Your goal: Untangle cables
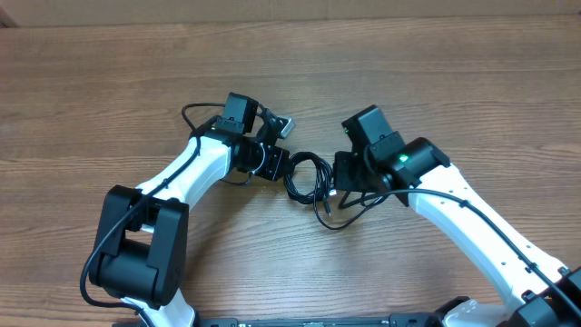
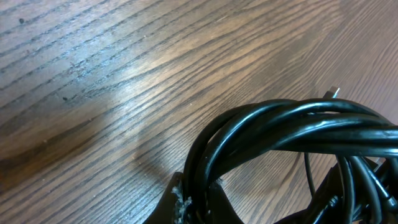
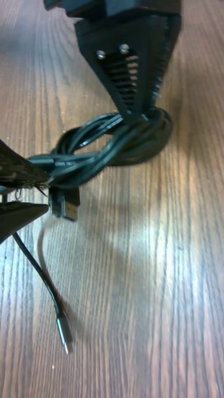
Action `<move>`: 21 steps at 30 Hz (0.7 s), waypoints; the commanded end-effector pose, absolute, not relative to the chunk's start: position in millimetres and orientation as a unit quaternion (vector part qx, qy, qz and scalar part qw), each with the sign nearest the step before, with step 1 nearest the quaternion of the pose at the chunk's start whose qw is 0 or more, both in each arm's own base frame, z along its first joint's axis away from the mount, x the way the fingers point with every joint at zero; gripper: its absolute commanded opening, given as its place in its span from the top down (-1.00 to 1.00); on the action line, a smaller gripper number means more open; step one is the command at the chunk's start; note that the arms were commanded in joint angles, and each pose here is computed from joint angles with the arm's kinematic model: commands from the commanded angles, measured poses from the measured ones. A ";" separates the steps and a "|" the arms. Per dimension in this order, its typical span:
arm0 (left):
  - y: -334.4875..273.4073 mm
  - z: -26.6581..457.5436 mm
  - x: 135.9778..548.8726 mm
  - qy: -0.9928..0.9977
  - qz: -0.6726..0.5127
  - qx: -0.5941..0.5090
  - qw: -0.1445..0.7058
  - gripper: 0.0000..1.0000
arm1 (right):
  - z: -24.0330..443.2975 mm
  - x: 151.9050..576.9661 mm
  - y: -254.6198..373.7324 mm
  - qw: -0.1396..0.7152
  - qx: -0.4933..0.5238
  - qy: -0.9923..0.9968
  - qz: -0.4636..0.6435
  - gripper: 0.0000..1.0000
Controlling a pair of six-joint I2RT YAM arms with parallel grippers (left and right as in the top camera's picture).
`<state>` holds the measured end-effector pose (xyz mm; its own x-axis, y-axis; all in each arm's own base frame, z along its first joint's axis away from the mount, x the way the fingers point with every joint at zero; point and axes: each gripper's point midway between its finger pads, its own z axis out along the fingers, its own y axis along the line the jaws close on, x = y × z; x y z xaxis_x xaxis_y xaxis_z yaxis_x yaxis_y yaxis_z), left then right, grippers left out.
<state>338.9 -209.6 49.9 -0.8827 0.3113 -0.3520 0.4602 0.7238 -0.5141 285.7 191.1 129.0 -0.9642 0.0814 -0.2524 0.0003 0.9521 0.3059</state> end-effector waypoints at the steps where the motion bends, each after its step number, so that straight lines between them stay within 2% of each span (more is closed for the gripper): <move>1: -210.0 54.6 344.1 0.920 -0.323 0.188 0.119 0.92 | 137.0 291.3 195.5 0.142 0.019 0.976 0.166 0.81; 5: -209.6 54.3 343.2 0.916 -0.320 0.209 0.124 0.92 | 136.2 299.1 197.4 0.151 0.025 0.973 0.170 0.77; 13: -216.1 59.8 338.3 0.899 -0.343 0.241 0.129 0.92 | 123.6 297.6 213.1 0.121 -0.005 0.972 0.200 0.33; 21: -215.9 59.8 337.8 0.899 -0.343 0.240 0.127 0.92 | 112.0 299.3 214.2 0.111 -0.010 0.975 0.193 0.31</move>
<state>336.2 -211.0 53.6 -0.8651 0.3364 -0.3722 0.4959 0.6853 -0.5333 293.7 209.9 105.3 -0.9797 0.0369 -0.1969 -0.0368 0.9329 0.3582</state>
